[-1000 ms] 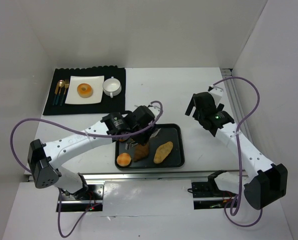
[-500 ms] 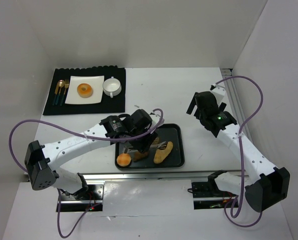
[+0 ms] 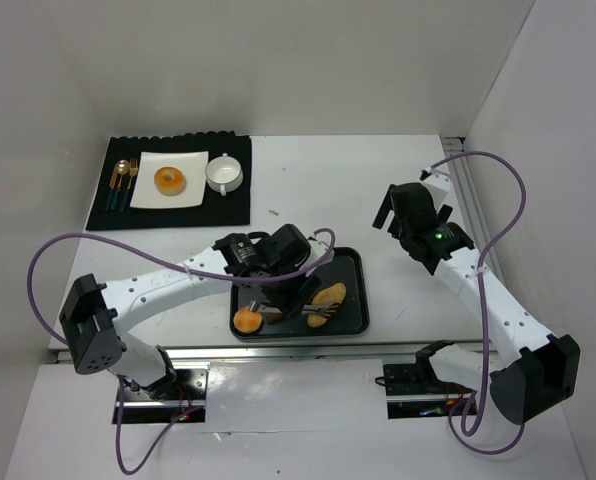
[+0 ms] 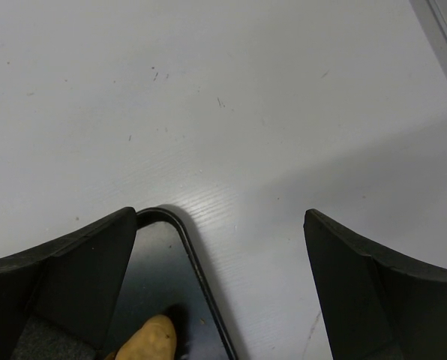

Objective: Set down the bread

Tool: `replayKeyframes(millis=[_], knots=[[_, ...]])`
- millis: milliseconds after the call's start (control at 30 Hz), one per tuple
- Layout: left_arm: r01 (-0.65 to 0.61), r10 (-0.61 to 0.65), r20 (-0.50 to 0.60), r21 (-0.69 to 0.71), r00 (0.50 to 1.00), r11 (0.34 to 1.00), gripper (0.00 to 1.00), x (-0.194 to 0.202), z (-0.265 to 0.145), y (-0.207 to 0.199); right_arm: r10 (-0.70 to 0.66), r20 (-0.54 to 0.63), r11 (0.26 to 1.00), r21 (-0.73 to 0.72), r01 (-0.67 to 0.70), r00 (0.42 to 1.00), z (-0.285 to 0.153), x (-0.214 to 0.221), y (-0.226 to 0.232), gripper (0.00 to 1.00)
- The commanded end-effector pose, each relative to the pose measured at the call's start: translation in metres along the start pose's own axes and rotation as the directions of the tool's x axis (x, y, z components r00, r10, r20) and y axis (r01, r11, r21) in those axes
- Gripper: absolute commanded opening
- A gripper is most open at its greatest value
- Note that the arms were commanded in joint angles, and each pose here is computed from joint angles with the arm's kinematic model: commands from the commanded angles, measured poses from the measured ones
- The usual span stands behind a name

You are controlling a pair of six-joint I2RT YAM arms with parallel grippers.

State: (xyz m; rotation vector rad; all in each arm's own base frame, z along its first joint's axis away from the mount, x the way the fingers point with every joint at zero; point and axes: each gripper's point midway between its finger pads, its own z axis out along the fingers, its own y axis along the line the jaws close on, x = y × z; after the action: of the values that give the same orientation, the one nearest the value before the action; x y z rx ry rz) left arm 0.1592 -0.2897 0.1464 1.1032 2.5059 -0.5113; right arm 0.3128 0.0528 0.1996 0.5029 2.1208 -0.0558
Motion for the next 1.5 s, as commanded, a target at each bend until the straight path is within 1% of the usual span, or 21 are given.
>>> replayKeyframes(millis=[0, 133, 300, 400, 533, 567, 733, 800, 833, 867, 900, 933, 967, 1000, 1033, 1100, 1167, 1200, 1300, 1400, 1467], knots=[[-0.020, 0.022, -0.022, 0.060, 1.000, 0.998, 0.67, 0.004, 0.005, -0.011, 0.013, 0.028, 1.000, -0.025, -0.012, 1.000, -0.010, -0.016, 0.005, 0.99], [-0.020, 0.020, -0.027, 0.027, 0.999, 0.999, 0.63, 0.002, 0.003, -0.006, 0.008, 0.021, 1.000, -0.020, -0.008, 1.000, -0.009, -0.013, 0.003, 0.99], [-0.005, 0.007, 0.034, -0.057, 0.999, 0.998, 0.41, -0.016, -0.011, 0.005, 0.013, 0.027, 1.000, -0.025, -0.012, 1.000, -0.009, -0.015, 0.005, 0.99], [-0.002, 0.010, 0.070, -0.112, 0.998, 0.994, 0.38, -0.020, -0.019, 0.015, 0.018, 0.034, 0.999, -0.029, -0.017, 0.999, -0.008, -0.016, 0.006, 0.99], [0.092, -0.072, 0.137, -0.142, 0.988, 0.986, 0.25, -0.030, -0.039, 0.035, 0.017, 0.029, 0.999, -0.037, -0.016, 0.999, -0.009, -0.015, 0.007, 0.99], [0.120, -0.093, 0.177, -0.146, 0.980, 0.982, 0.20, -0.036, -0.049, 0.038, 0.017, 0.029, 0.999, -0.037, -0.016, 0.999, -0.009, -0.015, 0.007, 0.99], [0.282, -0.176, 0.349, -0.283, 0.921, 0.917, 0.21, -0.055, -0.091, 0.087, 0.017, 0.029, 0.999, -0.037, -0.016, 0.999, -0.009, -0.015, 0.007, 0.99], [0.402, -0.233, 0.448, -0.331, 0.863, 0.854, 0.23, -0.063, -0.120, 0.125, 0.017, 0.029, 0.999, -0.037, -0.016, 0.999, -0.009, -0.015, 0.007, 0.99], [0.470, -0.256, 0.500, -0.366, 0.827, 0.803, 0.25, -0.067, -0.133, 0.146, 0.021, 0.034, 0.999, -0.041, -0.020, 0.999, -0.009, -0.015, 0.007, 0.99], [0.548, -0.300, 0.549, -0.368, 0.780, 0.751, 0.26, -0.068, -0.146, 0.164, 0.028, 0.037, 0.998, -0.055, -0.025, 0.999, -0.009, -0.016, 0.010, 0.99], [0.644, -0.358, 0.589, -0.393, 0.725, 0.657, 0.26, -0.059, -0.161, 0.199, 0.023, 0.026, 0.998, -0.058, -0.021, 0.999, -0.008, -0.012, 0.010, 0.99], [0.690, -0.380, 0.627, -0.370, 0.680, 0.622, 0.26, -0.065, -0.174, 0.213, 0.028, 0.033, 0.998, -0.063, -0.026, 0.999, -0.008, -0.014, 0.011, 0.99], [0.715, -0.403, 0.630, -0.377, 0.664, 0.589, 0.26, -0.062, -0.177, 0.228, 0.028, 0.033, 0.998, -0.063, -0.026, 0.999, -0.008, -0.014, 0.011, 0.99], [0.749, -0.434, 0.631, -0.403, 0.643, 0.525, 0.26, -0.055, -0.175, 0.255, 0.028, 0.028, 0.997, -0.071, -0.026, 0.999, -0.008, -0.013, 0.013, 0.99], [0.768, -0.432, 0.651, -0.412, 0.624, 0.490, 0.26, -0.057, -0.184, 0.269, 0.027, 0.027, 0.997, -0.070, -0.025, 0.999, -0.007, -0.015, 0.014, 0.99], [0.811, -0.453, 0.674, -0.446, 0.583, 0.379, 0.26, -0.047, -0.185, 0.306, 0.022, 0.021, 0.998, -0.065, -0.021, 1.000, -0.007, -0.013, 0.013, 0.99], [0.836, -0.449, 0.708, -0.423, 0.545, 0.349, 0.26, -0.054, -0.190, 0.330, 0.023, 0.017, 0.997, -0.074, -0.021, 1.000, -0.005, -0.010, 0.014, 0.99], [0.849, -0.461, 0.713, -0.427, 0.528, 0.311, 0.26, -0.048, -0.192, 0.346, 0.024, 0.019, 0.997, -0.075, -0.023, 1.000, -0.003, -0.011, 0.016, 0.99], [0.868, -0.474, 0.728, -0.426, 0.496, 0.254, 0.26, -0.053, -0.183, 0.379, 0.014, 0.005, 0.998, -0.065, -0.014, 1.000, 0.001, -0.005, 0.015, 0.99], [0.895, -0.517, 0.731, -0.380, 0.446, 0.234, 0.27, -0.057, -0.165, 0.407, 0.002, -0.011, 0.999, -0.054, -0.003, 1.000, 0.007, 0.002, 0.015, 0.99], [0.904, -0.515, 0.743, -0.357, 0.428, 0.237, 0.27, -0.064, -0.164, 0.422, 0.002, -0.012, 0.999, -0.053, -0.002, 1.000, 0.010, 0.003, 0.017, 0.99]])
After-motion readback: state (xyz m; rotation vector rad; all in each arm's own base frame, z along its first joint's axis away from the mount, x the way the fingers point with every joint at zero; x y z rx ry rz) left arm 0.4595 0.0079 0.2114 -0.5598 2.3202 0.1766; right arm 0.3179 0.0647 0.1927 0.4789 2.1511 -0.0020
